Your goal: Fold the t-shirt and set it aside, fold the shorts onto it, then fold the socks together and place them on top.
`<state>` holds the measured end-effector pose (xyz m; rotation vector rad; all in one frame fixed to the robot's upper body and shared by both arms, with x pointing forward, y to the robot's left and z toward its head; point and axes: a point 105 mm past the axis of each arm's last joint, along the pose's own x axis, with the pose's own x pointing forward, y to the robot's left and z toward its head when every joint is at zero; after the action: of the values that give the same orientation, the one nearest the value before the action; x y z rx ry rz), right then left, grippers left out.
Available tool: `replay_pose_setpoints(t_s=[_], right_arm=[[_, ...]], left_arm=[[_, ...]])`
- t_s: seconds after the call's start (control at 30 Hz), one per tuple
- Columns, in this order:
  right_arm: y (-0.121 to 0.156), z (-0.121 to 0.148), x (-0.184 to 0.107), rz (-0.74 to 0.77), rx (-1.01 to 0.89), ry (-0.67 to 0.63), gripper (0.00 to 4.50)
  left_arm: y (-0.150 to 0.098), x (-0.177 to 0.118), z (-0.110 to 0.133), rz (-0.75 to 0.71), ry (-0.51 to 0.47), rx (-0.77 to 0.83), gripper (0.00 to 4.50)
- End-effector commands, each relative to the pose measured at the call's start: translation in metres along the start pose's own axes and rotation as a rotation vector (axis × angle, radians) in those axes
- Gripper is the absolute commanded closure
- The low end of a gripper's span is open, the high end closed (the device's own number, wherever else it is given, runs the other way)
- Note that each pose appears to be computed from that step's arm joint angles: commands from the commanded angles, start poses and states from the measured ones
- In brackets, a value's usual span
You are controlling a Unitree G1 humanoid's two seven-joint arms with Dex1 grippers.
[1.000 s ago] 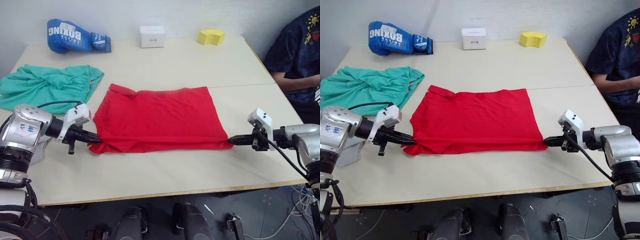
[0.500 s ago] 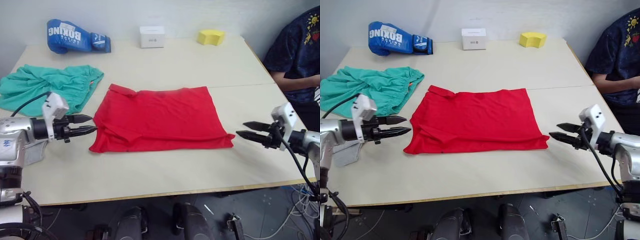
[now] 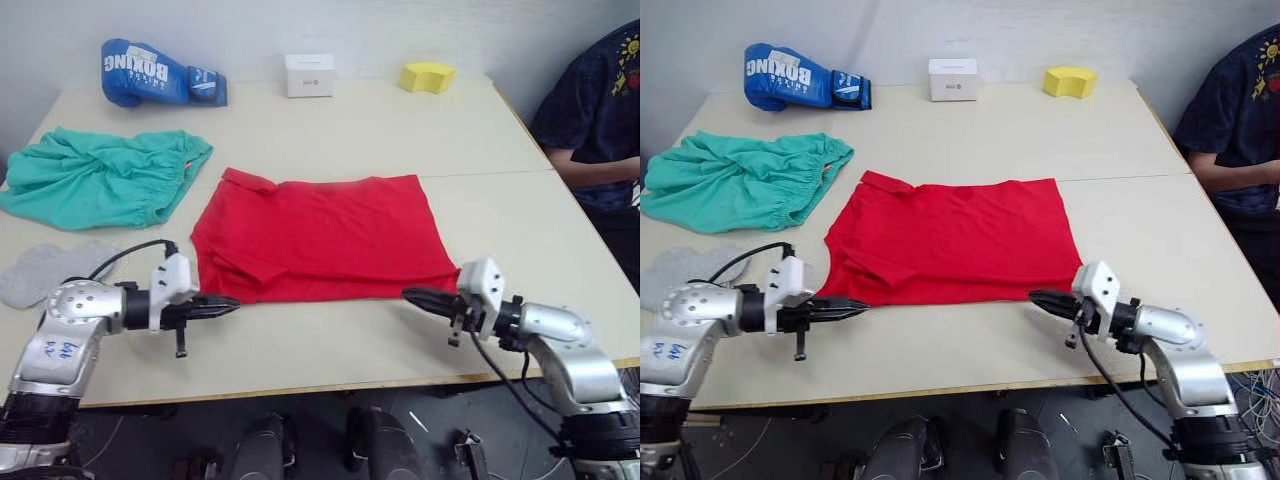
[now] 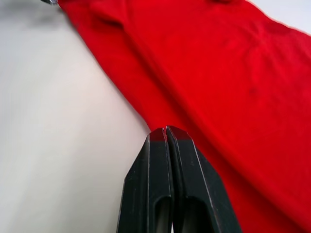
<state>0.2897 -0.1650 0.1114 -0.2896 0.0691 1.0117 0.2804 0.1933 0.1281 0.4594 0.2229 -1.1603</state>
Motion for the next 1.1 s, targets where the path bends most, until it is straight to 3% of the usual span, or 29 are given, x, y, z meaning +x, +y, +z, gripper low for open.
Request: replay_pose_setpoints(t_s=[0.03,0.17,0.3,0.5,0.67,0.8,0.93,1.0,1.1], right_arm=[[-0.009,-0.007,-0.001,-0.067,-0.007,0.007,4.45],[-0.014,-0.007,-0.001,-0.086,-0.008,-0.004,4.45],[-0.032,-0.012,-0.003,-0.138,-0.043,0.057,4.45],[-0.051,-0.012,-0.006,-0.211,-0.053,0.069,4.45],[-0.07,-0.014,-0.016,-0.297,-0.05,0.074,4.45],[-0.084,-0.023,-0.029,-0.383,-0.064,0.086,4.45],[-0.099,-0.026,-0.053,-0.483,-0.123,0.063,4.45],[-0.107,-0.025,-0.066,-0.542,-0.153,0.052,4.45],[-0.112,-0.015,-0.077,-0.572,-0.178,-0.003,4.45]], left_arm=[[0.015,0.011,0.011,0.069,-0.052,0.044,4.5],[0.015,0.02,0.019,0.055,-0.103,0.02,4.5],[0.02,0.023,0.003,0.065,-0.046,0.04,4.5],[0.023,0.029,0.011,0.028,-0.085,0.018,4.5],[0.041,0.045,0.013,0.111,-0.109,0.048,4.5],[0.062,0.049,0.014,0.262,-0.16,0.013,4.5],[0.081,0.037,-0.009,0.442,-0.085,-0.01,4.5],[0.092,0.023,-0.007,0.547,-0.129,-0.031,4.5],[0.108,-0.008,0.014,0.661,-0.299,-0.119,4.5]])
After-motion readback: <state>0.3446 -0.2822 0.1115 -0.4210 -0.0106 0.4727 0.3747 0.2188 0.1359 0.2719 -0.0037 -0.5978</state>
